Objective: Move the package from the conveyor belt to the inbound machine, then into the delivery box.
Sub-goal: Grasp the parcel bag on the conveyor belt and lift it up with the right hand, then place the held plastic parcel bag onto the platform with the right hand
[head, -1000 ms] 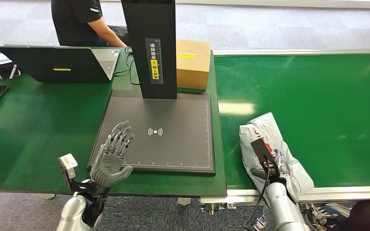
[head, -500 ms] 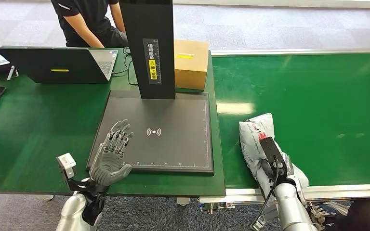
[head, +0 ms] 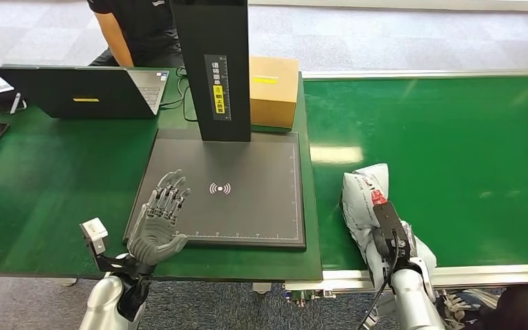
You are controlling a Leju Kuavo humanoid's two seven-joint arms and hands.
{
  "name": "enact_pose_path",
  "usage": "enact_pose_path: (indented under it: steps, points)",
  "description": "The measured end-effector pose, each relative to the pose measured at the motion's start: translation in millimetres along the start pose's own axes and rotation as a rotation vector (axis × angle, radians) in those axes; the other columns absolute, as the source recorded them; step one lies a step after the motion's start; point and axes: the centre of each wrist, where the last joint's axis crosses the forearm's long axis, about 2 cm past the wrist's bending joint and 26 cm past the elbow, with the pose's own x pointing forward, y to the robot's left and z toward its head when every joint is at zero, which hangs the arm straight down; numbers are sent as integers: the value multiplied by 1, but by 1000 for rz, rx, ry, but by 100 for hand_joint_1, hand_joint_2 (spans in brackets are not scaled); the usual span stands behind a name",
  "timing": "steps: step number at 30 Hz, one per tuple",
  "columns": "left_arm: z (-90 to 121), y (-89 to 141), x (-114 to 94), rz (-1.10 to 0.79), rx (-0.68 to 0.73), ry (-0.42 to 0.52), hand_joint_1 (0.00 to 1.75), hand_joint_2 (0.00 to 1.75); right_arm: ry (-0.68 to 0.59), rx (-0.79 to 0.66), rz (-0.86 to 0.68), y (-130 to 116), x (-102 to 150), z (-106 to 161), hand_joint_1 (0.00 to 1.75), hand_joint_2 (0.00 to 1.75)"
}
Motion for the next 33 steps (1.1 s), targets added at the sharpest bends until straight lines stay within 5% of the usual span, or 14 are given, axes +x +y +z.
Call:
enact_pose_path:
  steps: [11,19,33]
  points:
    - [2,1,0,6,1,-5,0,175,-351,-274,-33,-15,15,19,175,175]
    - [-5,2,3,1,-4,-30,0,175,-494,-407,-45,-29,40,21,175,175]
    - [-15,2,3,7,-21,-63,0,175,-654,-345,100,-24,79,12,175,175]
